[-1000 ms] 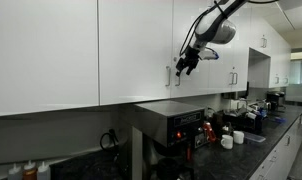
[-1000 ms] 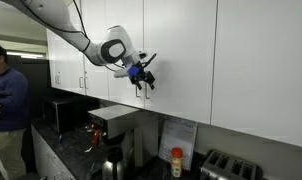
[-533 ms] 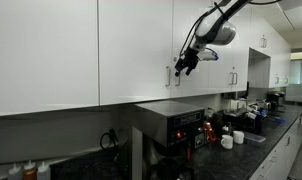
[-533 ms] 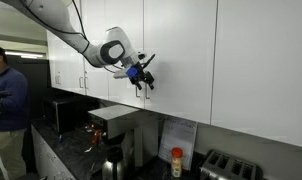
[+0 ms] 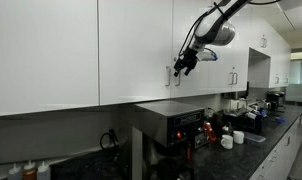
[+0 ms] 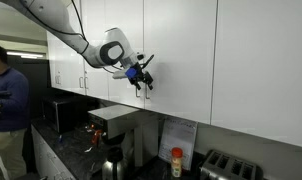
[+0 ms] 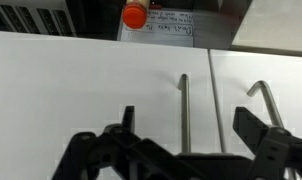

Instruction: Open the right cupboard door

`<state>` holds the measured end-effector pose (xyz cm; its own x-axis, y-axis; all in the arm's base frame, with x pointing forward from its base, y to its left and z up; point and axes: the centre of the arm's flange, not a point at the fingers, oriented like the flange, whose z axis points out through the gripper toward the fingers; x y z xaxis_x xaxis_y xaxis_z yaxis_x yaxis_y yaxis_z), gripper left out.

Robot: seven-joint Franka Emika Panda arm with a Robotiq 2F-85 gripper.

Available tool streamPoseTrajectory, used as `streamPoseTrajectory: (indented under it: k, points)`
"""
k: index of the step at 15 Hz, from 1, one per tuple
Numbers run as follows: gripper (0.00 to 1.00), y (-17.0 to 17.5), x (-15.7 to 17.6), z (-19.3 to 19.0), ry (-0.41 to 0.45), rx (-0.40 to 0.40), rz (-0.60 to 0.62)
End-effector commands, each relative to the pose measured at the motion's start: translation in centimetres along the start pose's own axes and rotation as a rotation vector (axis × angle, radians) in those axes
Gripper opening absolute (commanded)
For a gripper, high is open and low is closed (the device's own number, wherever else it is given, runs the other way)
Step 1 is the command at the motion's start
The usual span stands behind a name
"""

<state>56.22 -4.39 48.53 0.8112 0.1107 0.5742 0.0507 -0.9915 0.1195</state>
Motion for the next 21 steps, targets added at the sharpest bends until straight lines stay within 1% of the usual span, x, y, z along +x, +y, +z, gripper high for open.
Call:
streamPoseTrajectory:
  k: [1,6,11,13,14,15,16,21]
  points:
    - [0.74,0.0,-0.2,0.9,0.018,-0.005,0.021]
    - [0.37,0.2,0.0,0.7,0.045,-0.005,0.07]
    - [0.04,0.4,0.0,0.5,0.065,0.005,0.1]
    - [0.0,0.4,-0.1,0.3,0.06,0.018,0.111]
    - [0.0,0.7,-0.3,0.0,0.053,0.038,0.136]
    - [0.03,1.1,-0.6,-0.3,0.045,0.055,0.145]
    - [0.03,1.5,-0.9,-1.0,0.038,0.073,0.145]
    - [0.03,3.5,-3.5,-4.4,0.036,0.149,0.082]
